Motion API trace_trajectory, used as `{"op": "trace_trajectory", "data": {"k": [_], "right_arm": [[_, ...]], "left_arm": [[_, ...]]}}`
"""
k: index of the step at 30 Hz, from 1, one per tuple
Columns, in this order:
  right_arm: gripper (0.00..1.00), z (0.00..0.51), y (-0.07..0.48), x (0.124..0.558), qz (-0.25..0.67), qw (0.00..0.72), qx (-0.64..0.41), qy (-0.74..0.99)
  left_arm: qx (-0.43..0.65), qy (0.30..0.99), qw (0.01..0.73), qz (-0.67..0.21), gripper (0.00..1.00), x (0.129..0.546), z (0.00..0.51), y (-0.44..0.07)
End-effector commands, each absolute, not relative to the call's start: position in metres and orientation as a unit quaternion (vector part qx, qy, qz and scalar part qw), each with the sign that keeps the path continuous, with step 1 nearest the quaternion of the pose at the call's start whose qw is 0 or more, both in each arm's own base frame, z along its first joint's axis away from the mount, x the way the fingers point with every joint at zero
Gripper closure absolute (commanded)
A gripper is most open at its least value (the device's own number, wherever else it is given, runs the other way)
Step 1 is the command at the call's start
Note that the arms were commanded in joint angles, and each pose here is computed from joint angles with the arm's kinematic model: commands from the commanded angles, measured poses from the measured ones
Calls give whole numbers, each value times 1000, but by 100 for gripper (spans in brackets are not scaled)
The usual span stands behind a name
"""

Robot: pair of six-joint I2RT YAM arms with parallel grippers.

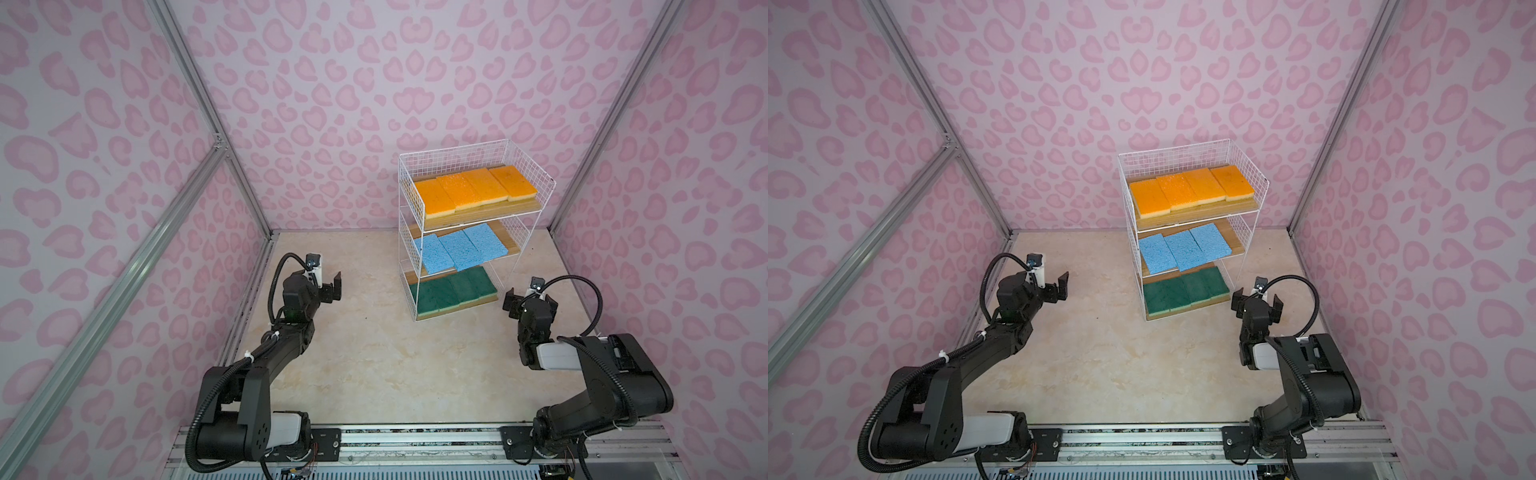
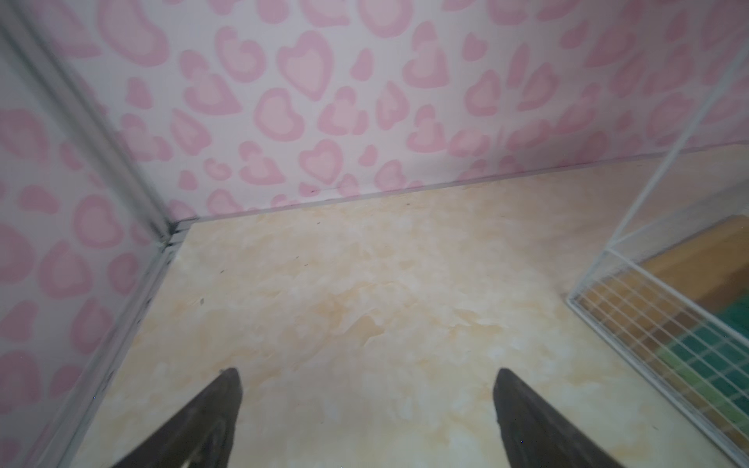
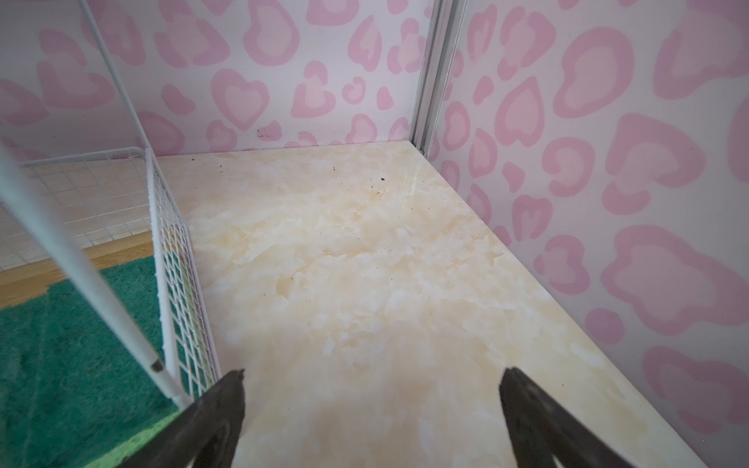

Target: Place and organize the cleaning sponges onto the shelf

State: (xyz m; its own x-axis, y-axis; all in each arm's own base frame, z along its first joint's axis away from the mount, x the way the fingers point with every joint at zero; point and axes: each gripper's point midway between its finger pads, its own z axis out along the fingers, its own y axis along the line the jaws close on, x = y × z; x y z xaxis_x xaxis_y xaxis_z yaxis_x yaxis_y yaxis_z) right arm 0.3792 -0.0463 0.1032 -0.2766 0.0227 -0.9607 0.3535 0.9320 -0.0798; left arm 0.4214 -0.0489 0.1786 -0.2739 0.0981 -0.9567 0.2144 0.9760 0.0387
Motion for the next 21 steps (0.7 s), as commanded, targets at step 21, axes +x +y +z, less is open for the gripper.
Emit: {"op": "trace_trajectory", "data": {"k": [21], "right_arm": [[1,104,-47,379,-140,591,124,785]], "left_arm": [[-4,804,593,-50,2,390,131,7]]}}
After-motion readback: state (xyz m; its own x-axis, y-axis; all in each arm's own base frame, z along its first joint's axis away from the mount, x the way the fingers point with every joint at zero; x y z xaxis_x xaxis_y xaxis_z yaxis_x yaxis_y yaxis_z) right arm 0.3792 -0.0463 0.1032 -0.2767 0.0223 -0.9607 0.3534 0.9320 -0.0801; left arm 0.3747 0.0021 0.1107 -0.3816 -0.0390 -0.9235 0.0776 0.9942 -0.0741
